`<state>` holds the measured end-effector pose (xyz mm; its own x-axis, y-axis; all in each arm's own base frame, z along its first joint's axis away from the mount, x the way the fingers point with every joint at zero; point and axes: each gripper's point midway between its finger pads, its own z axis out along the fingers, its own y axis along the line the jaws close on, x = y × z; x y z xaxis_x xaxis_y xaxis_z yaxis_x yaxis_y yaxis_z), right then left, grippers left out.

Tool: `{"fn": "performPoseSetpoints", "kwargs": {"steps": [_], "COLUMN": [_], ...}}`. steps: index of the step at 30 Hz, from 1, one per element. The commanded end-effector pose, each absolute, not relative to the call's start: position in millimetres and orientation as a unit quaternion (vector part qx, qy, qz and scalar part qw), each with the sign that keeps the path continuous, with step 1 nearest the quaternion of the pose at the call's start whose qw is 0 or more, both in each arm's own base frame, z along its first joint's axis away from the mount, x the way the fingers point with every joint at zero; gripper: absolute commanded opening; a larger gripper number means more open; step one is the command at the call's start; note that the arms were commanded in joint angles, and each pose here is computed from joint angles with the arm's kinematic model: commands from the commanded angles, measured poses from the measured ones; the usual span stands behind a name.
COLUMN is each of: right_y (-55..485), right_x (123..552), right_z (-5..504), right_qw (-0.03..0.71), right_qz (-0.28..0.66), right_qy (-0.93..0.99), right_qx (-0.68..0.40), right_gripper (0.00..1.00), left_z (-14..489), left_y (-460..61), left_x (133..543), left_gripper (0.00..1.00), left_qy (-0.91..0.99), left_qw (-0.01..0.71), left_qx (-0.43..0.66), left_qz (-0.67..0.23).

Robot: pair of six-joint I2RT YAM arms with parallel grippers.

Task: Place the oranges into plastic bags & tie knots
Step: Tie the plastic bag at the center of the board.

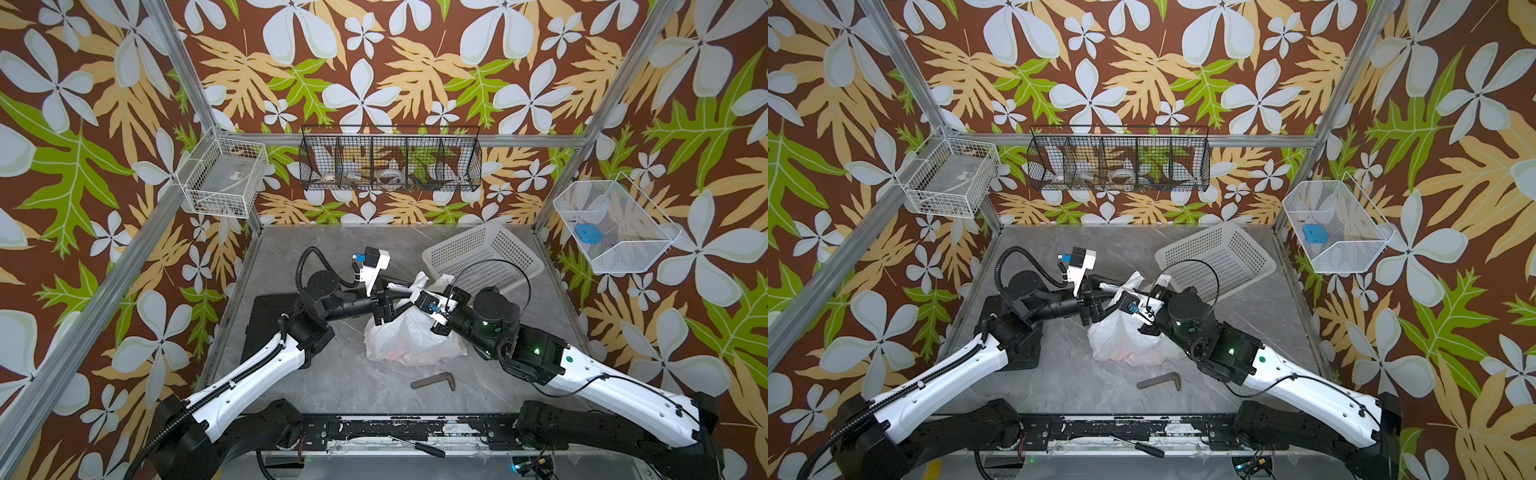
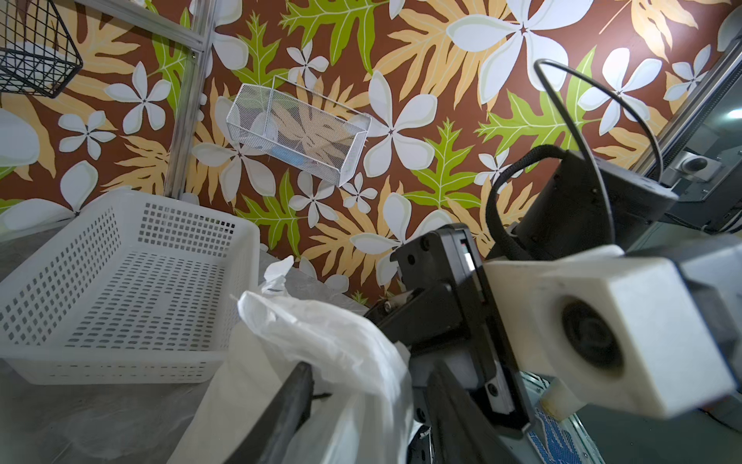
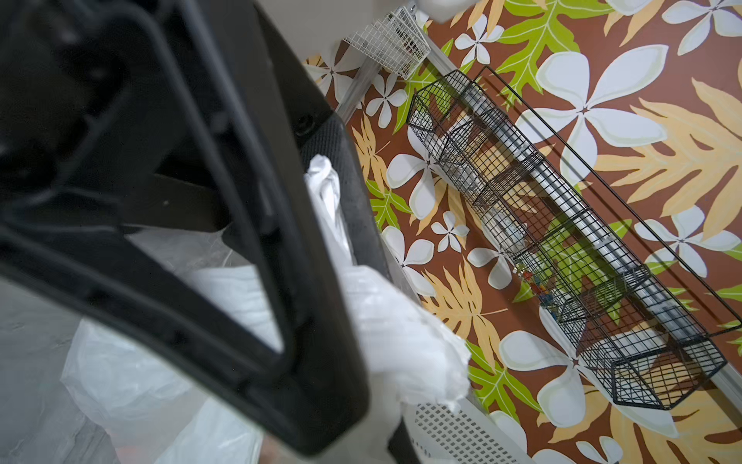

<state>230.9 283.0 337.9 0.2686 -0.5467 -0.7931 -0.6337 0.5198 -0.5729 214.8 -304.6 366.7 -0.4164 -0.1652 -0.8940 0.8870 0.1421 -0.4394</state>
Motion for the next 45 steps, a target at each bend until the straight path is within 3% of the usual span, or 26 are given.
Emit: {"fn": "performPoseSetpoints", "kwargs": {"steps": [1, 4, 6, 9, 11, 17, 26, 37, 43, 45], "right_y": [285.5, 282.1, 278.1, 265.8, 255.6, 231.1, 244.5, 283.5, 299.1, 302.6], "right_x": [232.6, 234.4, 233.1, 227.7, 218.6, 185.5, 180.5, 180.3, 182.8, 187.0], "right_z": [344.7, 346.6, 348.3, 352.7, 356.5, 365.5, 349.6, 343.6, 324.9, 327.7], "right_qw": [0.638, 0.641, 0.642, 0.645, 0.651, 0.669, 0.604, 0.512, 0.474, 0.474], "right_qz": [0.045, 0.04, 0.041, 0.044, 0.059, 0.136, 0.246, 0.351, 0.374, 0.374], "right_qy": [0.604, 0.609, 0.611, 0.616, 0.615, 0.6, 0.617, 0.564, 0.559, 0.56], "right_qx": [-0.475, -0.467, -0.462, -0.449, -0.442, -0.417, -0.441, -0.544, -0.568, -0.568], "right_gripper": [0.0, 0.0, 0.07, 0.41, 0.54, 0.65, 0.74, 0.78, 0.67, 0.49], "left_z": [378.8, 374.8, 371.5, 373.9, 377.8, 382.2, 383.3, 383.7, 387.2, 389.9], "left_y": [-305.9, -305.8, -304.2, -298.6, -295.1, -290.9, -281.0, -272.9, -275.6, -276.6], "left_x": [210.0, 208.3, 207.1, 206.1, 204.1, 193.4, 180.4, 175.2, 167.5, 170.6], "left_gripper": [0.2, 0.0, 0.0, 0.0, 0.0, 0.0, 0.0, 0.0, 0.0, 0.0], "left_qy": [0.585, 0.589, 0.594, 0.589, 0.581, 0.545, 0.491, 0.421, 0.384, 0.382], "left_qw": [0.457, 0.452, 0.457, 0.482, 0.5, 0.536, 0.575, 0.599, 0.569, 0.567], "left_qx": [0.311, 0.316, 0.324, 0.335, 0.344, 0.392, 0.454, 0.548, 0.607, 0.616], "left_qz": [-0.594, -0.59, -0.577, -0.555, -0.542, -0.512, -0.471, -0.404, -0.401, -0.392]}}
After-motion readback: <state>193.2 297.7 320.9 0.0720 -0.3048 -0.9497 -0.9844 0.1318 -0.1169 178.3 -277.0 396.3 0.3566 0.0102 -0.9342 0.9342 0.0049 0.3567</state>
